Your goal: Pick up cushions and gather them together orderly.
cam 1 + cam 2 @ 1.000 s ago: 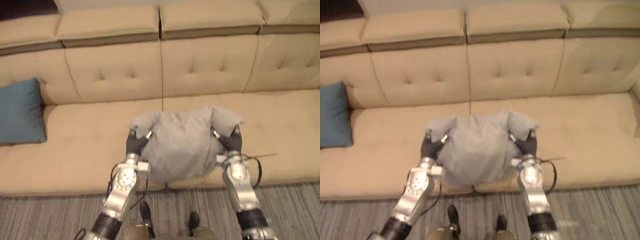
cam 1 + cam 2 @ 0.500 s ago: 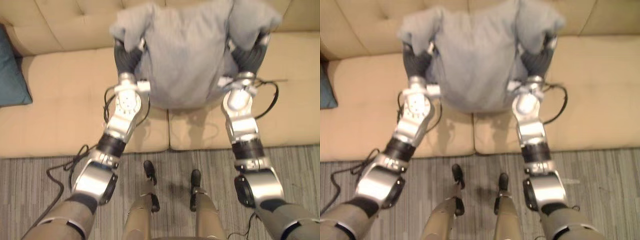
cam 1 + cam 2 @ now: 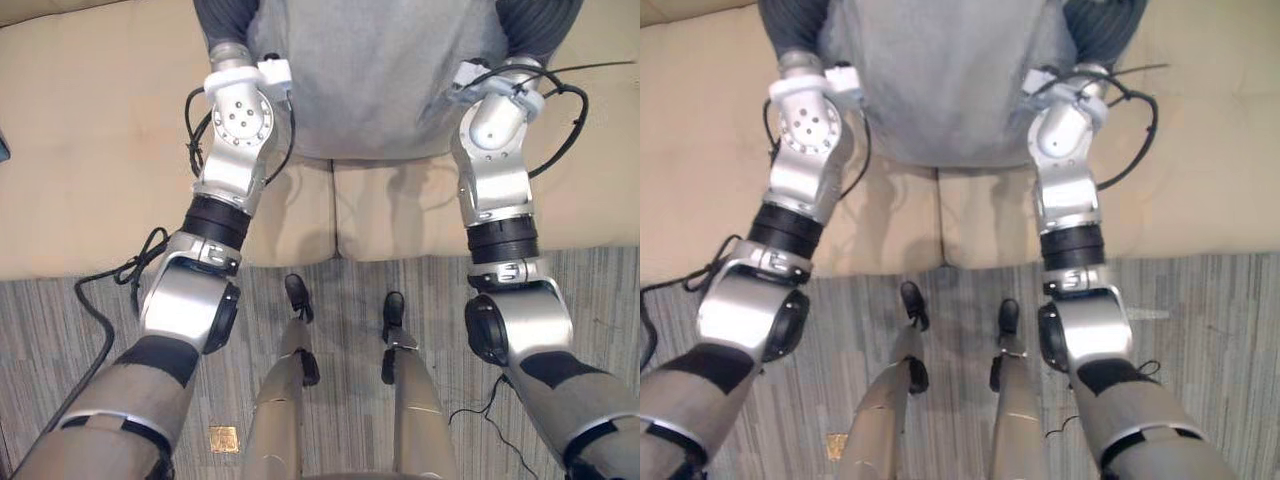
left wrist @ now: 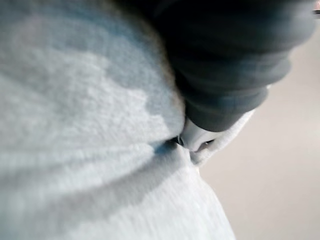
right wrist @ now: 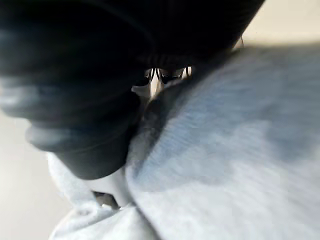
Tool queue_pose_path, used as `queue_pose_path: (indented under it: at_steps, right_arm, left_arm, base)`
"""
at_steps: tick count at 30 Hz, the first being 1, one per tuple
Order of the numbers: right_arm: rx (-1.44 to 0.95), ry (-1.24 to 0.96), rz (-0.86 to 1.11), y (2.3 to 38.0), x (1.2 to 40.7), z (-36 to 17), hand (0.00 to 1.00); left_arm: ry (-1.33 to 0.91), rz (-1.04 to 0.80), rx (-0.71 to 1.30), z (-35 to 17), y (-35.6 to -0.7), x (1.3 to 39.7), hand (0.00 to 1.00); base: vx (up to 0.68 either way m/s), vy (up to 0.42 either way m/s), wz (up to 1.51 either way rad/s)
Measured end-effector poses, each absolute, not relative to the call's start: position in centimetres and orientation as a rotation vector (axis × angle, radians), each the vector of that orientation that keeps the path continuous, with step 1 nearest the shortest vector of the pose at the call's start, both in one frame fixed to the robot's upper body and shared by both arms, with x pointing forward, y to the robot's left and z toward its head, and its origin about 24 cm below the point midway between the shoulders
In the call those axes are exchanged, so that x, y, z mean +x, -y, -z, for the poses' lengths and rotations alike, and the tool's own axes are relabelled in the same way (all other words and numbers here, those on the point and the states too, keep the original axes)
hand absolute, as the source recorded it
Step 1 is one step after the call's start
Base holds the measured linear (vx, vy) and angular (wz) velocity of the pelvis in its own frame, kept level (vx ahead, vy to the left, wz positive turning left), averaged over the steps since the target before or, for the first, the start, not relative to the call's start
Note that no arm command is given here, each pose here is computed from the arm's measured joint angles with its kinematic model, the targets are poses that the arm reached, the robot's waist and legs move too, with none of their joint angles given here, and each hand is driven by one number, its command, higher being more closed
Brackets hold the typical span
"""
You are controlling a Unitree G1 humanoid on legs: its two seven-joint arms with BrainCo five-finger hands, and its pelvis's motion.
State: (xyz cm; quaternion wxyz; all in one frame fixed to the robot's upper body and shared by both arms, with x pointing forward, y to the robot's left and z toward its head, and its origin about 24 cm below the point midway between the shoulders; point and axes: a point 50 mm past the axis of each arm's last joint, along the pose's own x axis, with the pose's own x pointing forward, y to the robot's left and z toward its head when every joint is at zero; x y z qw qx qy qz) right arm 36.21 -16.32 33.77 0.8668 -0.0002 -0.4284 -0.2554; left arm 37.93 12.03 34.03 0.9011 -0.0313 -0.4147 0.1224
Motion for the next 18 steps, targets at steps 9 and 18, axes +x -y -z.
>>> queue_pose_path:
  at_steps: [9, 18]
  right_arm:
    - [0.092, 0.828, 0.496, 20.6, 37.3, -37.0, 0.0]
    - [0.262, 0.705, 0.451, 23.5, 38.0, -34.6, 0.0]
  left_arm:
    - [0.845, -0.31, -0.032, -36.9, -14.6, 38.4, 0.0]
    - [0.774, -0.348, -0.223, -35.4, -18.4, 38.7, 0.0]
  base:
    - [-0.01, -0.017, 0.02]
    - [0.01, -0.069, 0.05]
